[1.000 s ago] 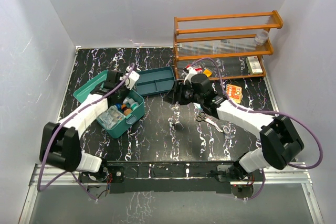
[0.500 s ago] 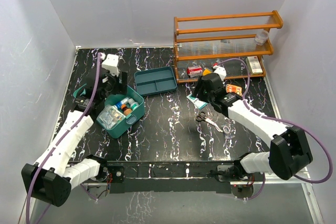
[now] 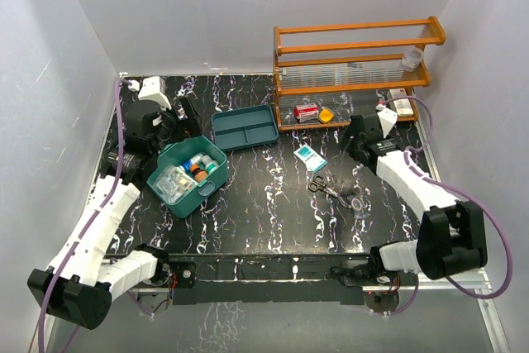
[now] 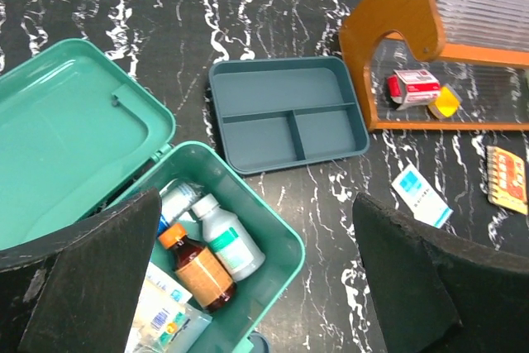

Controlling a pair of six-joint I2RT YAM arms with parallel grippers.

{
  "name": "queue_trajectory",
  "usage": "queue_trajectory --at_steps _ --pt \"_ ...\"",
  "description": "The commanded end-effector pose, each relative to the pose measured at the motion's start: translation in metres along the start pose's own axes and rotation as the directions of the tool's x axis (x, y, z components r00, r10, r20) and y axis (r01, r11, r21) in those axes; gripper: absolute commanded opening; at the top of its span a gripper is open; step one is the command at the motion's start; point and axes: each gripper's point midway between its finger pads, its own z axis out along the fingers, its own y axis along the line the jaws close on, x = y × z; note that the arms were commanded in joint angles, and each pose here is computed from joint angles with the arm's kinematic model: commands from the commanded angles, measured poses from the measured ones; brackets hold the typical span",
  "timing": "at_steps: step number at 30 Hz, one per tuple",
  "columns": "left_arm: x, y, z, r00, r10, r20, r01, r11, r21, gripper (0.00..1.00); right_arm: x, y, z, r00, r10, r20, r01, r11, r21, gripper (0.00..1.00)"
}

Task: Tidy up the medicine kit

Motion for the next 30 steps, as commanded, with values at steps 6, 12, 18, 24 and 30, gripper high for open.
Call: queue_trajectory --at_steps 6,12,18,24,30 --pt "0.005 -0.046 -0.021 1.0 0.005 -0.009 -0.002 0.957 0.289 0.99 0.041 0.063 0.03 0.95 -0.242 -0.196 0.177 0.938 -0.3 0.68" --pt "0.011 -0.058 -0.019 0.997 0.032 -0.065 -0.008 0.939 0.345 0.98 0.048 0.082 0.052 0.924 -0.292 -0.245 0.204 0.922 -0.33 0.57" --pt "0.014 -0.062 -0.018 0.997 0.039 -0.072 -0.009 0.929 0.371 0.97 0.06 0.087 0.058 0.9 -0.337 -0.276 0.236 0.909 -0.344 0.53" --pt "0.016 -0.066 -0.015 0.995 0.041 -0.086 -0.005 0.921 0.389 0.97 0.08 0.079 0.059 0.867 -0.364 -0.34 0.256 0.911 -0.322 0.48" --pt "0.021 -0.067 -0.011 0.994 0.042 -0.1 0.0 0.92 0.393 0.97 0.104 0.065 0.039 0.843 -0.375 -0.385 0.267 0.914 -0.306 0.5"
